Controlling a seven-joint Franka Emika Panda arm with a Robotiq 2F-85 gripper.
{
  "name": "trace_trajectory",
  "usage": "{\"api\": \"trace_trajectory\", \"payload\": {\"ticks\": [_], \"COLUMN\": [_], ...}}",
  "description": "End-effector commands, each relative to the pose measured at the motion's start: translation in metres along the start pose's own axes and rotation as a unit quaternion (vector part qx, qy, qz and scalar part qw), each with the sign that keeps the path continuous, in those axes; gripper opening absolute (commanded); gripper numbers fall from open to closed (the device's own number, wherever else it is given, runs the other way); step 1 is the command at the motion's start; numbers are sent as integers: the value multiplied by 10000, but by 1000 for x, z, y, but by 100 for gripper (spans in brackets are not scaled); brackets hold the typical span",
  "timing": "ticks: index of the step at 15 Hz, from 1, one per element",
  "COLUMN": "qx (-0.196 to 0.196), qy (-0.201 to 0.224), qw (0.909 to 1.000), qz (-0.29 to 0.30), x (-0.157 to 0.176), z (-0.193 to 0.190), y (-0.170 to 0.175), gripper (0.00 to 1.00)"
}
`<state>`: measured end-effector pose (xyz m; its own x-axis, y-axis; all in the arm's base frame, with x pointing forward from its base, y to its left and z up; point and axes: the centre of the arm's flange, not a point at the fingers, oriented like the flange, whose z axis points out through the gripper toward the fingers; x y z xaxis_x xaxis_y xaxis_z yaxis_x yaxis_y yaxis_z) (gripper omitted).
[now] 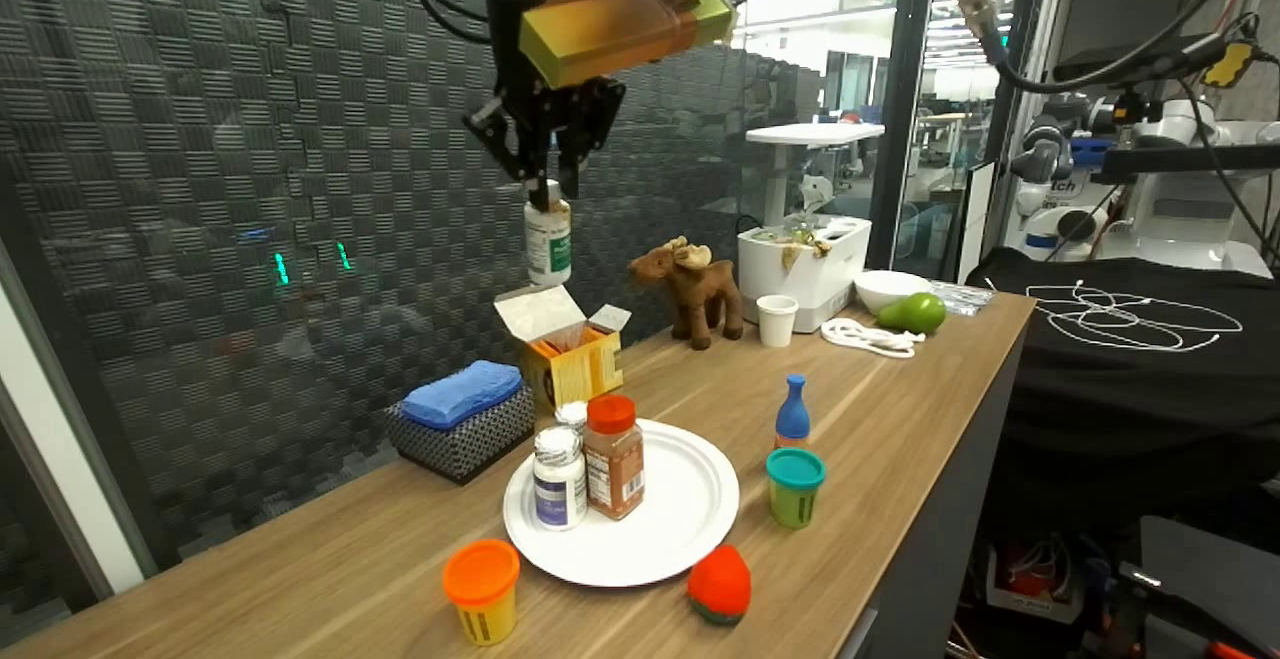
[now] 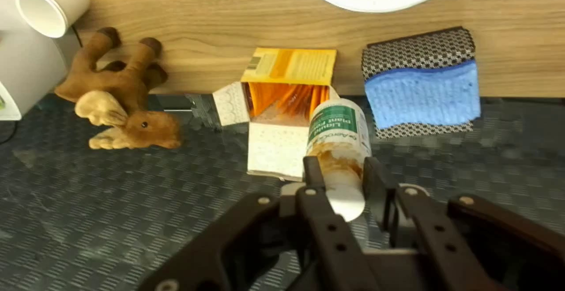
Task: Put the bottles and the red object on the plate
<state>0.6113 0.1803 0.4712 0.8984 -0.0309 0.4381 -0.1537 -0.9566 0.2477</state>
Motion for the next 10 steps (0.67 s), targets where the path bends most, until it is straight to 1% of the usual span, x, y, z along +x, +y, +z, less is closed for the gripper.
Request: {"api": "trace_trajectory", "payload": {"ticks": [1,2,3,6,10], "qx": [-176,-221,-218,-315,-150], "qy": [-222,-336,-544,-838,-1214], "qw": [9995,9991,9982,9957,9908], "qz": [123,128,154,252,587], "x": [-29,-34,-39,-52,-60], "z": [18,29,39,66,87], "y": [27,31,33,42,41], "gripper": [7,7,7,7,7]}}
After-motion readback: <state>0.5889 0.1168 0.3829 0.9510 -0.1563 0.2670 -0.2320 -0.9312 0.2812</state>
